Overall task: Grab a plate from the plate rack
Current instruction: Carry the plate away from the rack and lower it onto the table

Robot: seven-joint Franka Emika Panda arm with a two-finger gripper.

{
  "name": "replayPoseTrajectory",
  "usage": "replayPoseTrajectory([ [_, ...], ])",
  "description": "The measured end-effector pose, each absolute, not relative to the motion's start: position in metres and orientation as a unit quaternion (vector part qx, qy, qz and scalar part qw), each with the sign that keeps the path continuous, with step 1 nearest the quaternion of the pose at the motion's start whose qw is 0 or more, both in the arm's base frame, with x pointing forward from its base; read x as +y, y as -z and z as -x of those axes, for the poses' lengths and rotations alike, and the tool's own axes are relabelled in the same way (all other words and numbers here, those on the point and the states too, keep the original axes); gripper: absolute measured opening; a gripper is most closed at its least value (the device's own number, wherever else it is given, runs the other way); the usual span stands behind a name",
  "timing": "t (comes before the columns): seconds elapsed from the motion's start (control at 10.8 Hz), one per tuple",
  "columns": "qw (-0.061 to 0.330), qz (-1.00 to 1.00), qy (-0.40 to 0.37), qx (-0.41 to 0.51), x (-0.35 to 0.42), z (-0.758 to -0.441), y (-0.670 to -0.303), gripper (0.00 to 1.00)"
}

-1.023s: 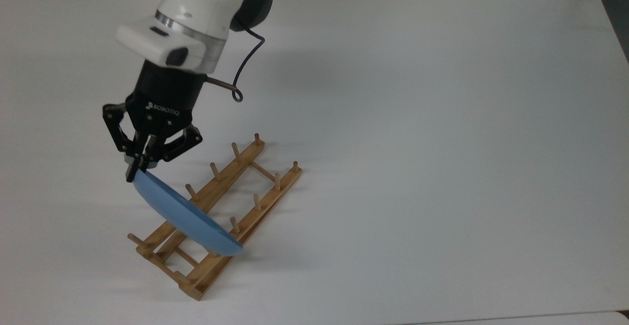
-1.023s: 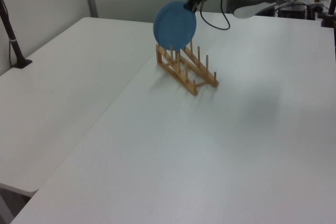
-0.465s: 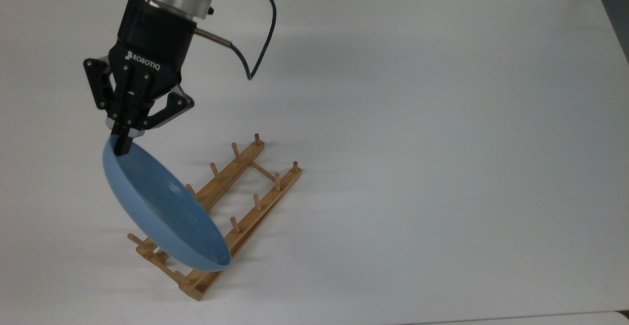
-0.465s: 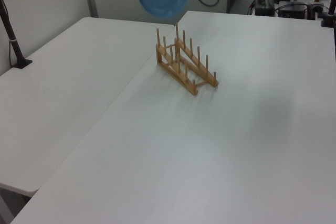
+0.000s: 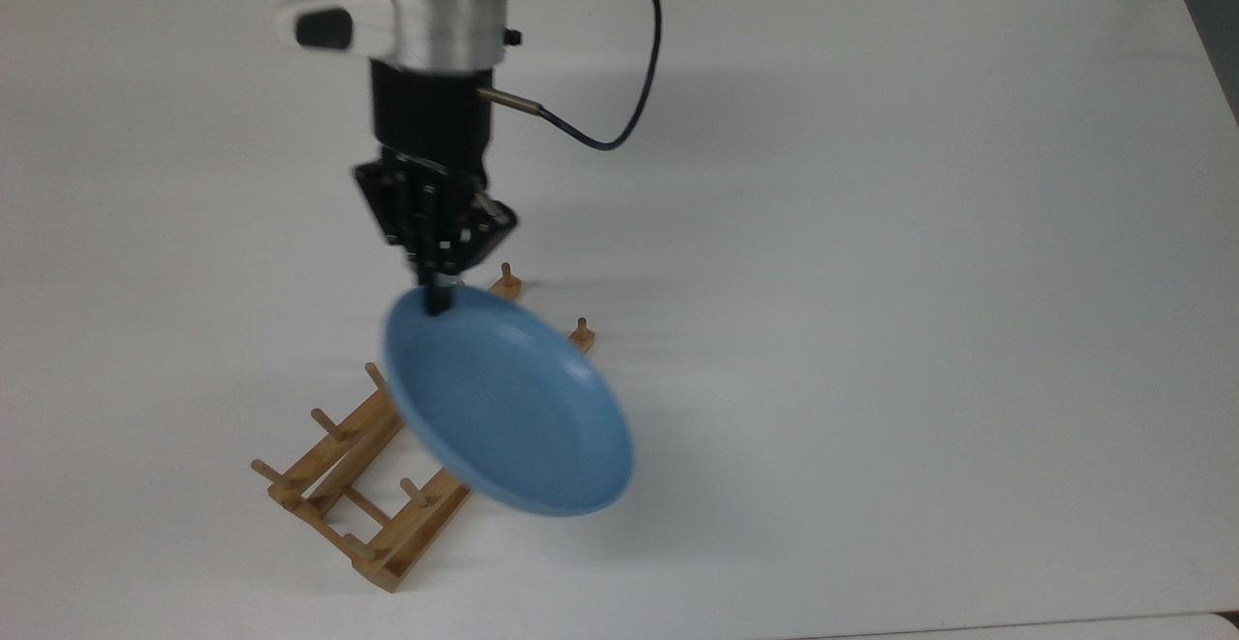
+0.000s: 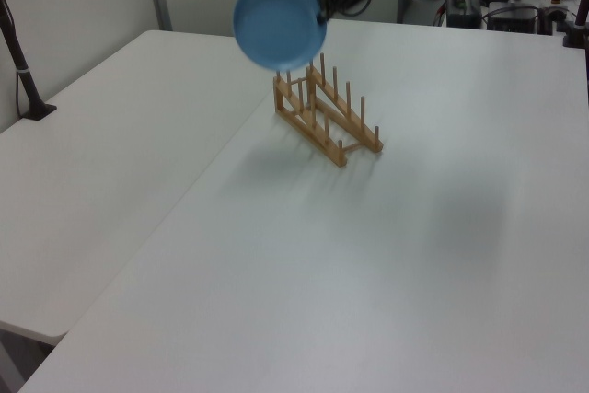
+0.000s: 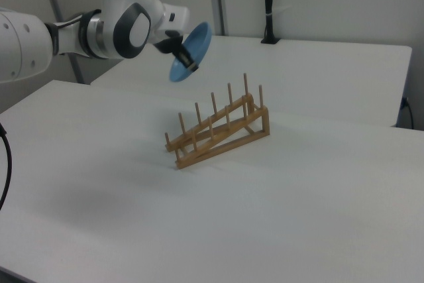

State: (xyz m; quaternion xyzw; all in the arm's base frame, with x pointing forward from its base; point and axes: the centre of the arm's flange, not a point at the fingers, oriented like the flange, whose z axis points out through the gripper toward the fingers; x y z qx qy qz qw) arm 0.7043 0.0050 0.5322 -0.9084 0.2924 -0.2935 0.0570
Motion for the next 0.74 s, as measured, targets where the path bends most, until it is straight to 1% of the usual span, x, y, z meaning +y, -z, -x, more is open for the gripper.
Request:
replayPoseTrajectory([
  [0.09, 0.08, 0.927, 0.232, 0.283, 0.015, -0.699, -0.517, 0.05],
  [0.19, 0.098, 0.95, 0.156, 0.251, 0.023, -0.689, -0.501, 0.05],
  [0.28, 0.102, 0.97, 0.084, 0.206, 0.027, -0.676, -0.489, 0.05],
  [0.46, 0.096, 0.99, -0.057, 0.091, 0.032, -0.639, -0.47, 0.05],
  [0.56, 0.098, 0.988, -0.108, 0.041, 0.033, -0.623, -0.457, 0.05],
  [0.74, 0.074, 0.983, -0.164, -0.025, 0.023, -0.601, -0.416, 0.05],
])
